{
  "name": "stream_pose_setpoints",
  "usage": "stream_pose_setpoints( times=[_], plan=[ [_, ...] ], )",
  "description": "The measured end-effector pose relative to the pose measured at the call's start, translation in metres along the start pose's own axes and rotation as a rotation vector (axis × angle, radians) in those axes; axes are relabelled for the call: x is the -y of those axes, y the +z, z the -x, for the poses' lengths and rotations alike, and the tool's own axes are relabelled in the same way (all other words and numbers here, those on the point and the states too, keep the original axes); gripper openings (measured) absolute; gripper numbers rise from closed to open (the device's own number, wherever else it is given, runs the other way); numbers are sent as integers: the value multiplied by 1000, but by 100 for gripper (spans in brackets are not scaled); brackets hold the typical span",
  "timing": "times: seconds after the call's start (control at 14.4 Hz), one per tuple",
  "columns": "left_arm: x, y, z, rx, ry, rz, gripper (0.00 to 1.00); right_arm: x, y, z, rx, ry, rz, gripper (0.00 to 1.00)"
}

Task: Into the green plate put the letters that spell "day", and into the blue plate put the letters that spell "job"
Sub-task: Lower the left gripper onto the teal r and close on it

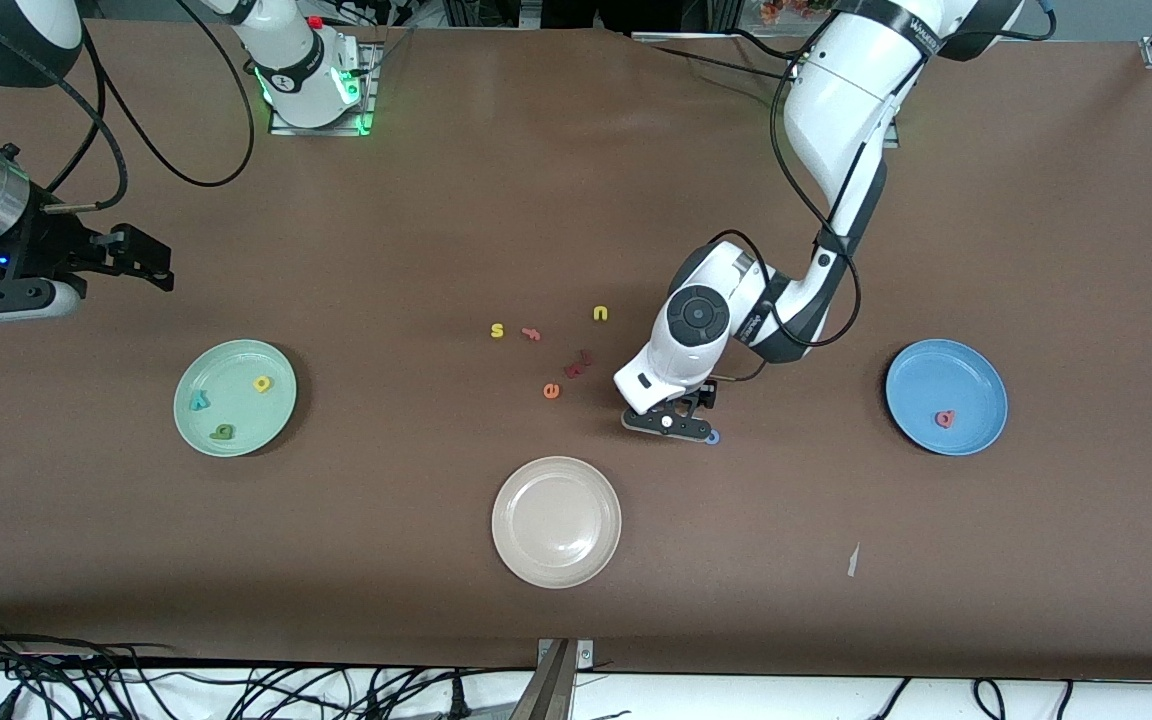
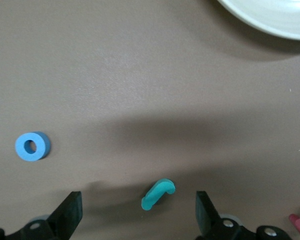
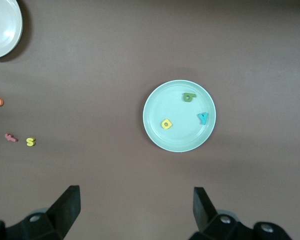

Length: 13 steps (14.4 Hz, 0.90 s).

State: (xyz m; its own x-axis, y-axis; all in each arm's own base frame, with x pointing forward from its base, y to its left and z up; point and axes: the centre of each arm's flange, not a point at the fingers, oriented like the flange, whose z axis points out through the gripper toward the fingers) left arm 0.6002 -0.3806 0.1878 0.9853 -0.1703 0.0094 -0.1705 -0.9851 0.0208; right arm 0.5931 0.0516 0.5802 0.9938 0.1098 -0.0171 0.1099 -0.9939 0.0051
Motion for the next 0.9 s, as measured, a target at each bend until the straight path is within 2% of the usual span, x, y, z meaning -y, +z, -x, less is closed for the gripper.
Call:
stream_pose_setpoints(
  times=[0.55,0.69,0.9],
  plan=[
    [-11,9,7,15,71,4,95,0,0,0,0,0,0,100],
    [-7,14,7,22,69,1,92,0,0,0,0,0,0,100],
    [-6,19,8,29,68,-1,81,0,0,0,0,0,0,100]
  ],
)
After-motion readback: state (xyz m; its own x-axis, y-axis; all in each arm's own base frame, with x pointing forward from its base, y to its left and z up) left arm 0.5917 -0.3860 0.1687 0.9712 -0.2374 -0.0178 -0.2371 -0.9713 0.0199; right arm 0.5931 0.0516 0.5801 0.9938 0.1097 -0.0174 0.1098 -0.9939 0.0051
